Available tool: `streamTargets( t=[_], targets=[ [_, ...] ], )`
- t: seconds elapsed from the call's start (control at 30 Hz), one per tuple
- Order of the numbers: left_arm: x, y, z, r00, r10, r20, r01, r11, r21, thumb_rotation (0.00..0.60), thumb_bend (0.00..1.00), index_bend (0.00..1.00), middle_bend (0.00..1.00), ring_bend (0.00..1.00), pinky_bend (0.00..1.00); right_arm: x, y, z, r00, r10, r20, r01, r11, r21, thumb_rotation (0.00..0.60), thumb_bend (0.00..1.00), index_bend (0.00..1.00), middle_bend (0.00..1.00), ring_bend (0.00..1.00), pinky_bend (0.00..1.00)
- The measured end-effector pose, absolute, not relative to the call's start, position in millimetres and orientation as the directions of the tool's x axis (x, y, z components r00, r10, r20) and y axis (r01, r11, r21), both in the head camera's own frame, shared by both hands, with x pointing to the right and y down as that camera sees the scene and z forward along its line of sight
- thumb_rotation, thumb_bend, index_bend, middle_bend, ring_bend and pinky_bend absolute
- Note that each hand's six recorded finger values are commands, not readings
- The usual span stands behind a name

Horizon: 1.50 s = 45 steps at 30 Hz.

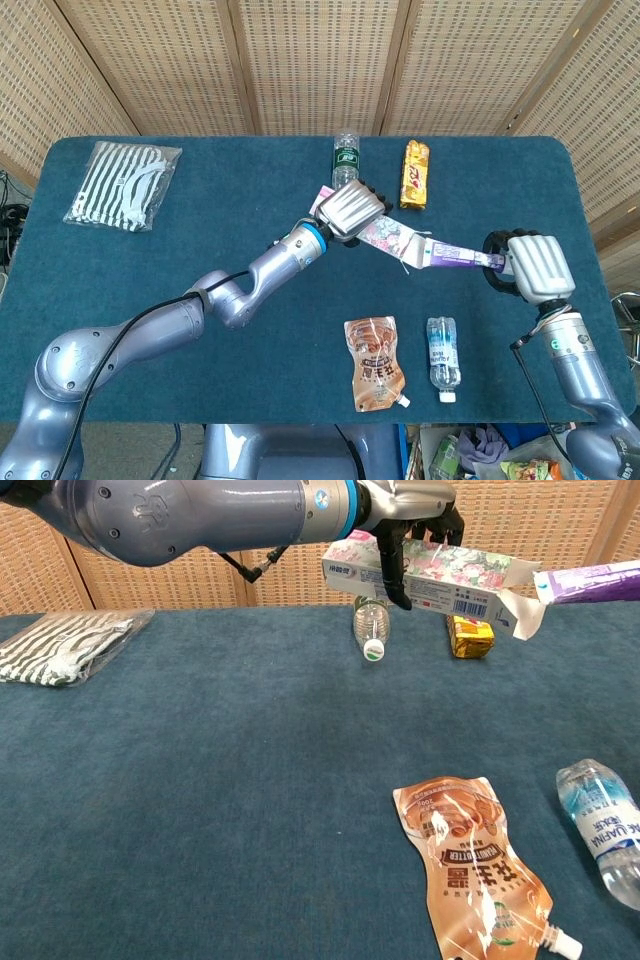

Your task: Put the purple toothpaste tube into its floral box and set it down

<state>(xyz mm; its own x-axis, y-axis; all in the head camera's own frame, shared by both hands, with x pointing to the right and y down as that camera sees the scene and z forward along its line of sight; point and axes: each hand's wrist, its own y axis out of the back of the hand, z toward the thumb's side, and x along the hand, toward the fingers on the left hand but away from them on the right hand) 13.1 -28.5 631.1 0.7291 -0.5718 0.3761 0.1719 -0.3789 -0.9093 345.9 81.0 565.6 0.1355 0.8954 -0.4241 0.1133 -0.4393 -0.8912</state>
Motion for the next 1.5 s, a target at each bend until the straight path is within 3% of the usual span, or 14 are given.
streamTargets(
  t=[0.7,1.5],
  targets=[
    [21,-21,636,0.729,-0.567,0.383,0.146,-0.418,-0.897,0.600,0.22,0.49,0.43,0.41,0.40,326,74,568,0.158,0.900,-0.407,0.122,-0.426,-0.896,0.600,0.62,0.63,0.62,0.46,0.44],
    [33,-17,640,0.706,-0.599,0.378,0.017,-0.519,-0.855,0.600,0.22,0.50,0.44,0.42,0.41,304,76,565,0.204,0.896,-0.395,0.106,-0.421,-0.901,0.600,0.62,0.63,0.62,0.47,0.44]
  ],
)
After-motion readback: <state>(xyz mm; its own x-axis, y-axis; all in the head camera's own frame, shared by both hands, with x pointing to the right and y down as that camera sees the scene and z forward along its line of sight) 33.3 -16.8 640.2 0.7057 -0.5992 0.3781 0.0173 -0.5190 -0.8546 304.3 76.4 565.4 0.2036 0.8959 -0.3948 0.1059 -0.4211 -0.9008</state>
